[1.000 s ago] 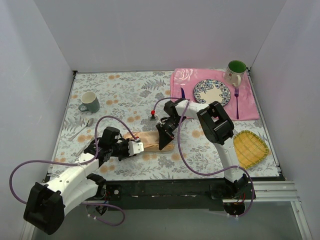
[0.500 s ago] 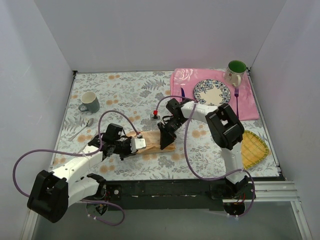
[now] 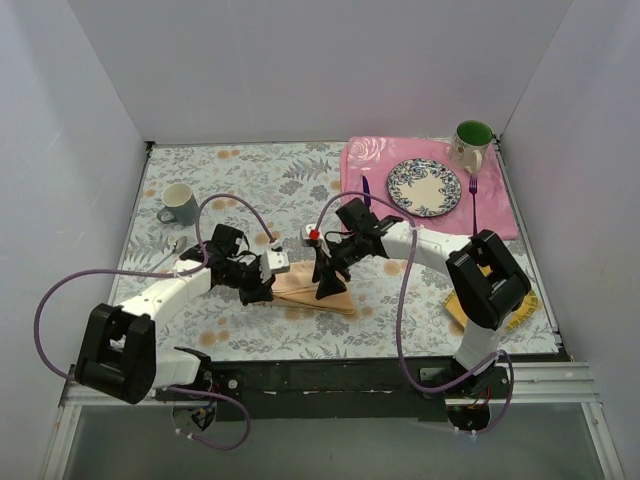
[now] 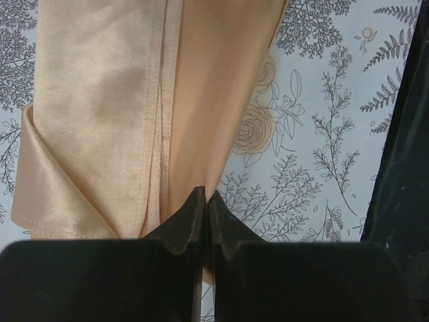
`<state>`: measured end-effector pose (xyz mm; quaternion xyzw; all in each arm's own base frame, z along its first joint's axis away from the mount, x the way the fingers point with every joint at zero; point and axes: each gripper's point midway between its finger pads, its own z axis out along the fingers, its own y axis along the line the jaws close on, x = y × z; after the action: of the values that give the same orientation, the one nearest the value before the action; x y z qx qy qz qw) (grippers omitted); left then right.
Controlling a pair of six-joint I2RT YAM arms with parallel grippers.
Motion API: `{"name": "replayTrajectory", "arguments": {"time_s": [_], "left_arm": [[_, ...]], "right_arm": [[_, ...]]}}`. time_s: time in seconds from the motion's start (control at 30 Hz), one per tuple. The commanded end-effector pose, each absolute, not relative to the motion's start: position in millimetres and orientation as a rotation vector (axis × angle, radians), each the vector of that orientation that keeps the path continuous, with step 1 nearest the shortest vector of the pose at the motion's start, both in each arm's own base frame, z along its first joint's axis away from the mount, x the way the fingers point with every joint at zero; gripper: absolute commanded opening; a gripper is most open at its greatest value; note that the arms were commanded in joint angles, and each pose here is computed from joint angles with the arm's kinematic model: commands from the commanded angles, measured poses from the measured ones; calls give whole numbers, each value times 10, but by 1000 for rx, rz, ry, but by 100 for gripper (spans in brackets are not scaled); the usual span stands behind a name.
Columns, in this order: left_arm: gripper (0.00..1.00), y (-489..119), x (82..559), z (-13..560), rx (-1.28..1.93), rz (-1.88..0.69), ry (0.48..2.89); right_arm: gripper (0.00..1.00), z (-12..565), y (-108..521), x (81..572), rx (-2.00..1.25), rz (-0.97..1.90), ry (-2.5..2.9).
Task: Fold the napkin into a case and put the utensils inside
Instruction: Stuff the top corner of the smaller-rectangle-folded napkin into the folded napkin.
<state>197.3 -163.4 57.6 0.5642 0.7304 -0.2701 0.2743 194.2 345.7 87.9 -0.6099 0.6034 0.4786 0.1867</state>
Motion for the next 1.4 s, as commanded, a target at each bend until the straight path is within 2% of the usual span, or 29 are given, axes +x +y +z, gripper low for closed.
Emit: {"name": "replayTrajectory", "arguments": {"time_s": [0.0,0.43,1.1,1.37], "left_arm": [[0,-1687,2025,714,1469,-865,1975],[0,-1680,2135,752,1398,-998,2036],[0,-1654,2242,763,1327,-1075,2066],[0,-1634,2234,752,1326,-1066,2067]], "right_arm": [[62,1089,3778,2030,-1706,1169,1490],[55,974,4231,1972,-1735,1082,1461],[56,741,4268,1851,-1700,1054,1466],[58,952,4181,1803,-1636,1063,1390]]}}
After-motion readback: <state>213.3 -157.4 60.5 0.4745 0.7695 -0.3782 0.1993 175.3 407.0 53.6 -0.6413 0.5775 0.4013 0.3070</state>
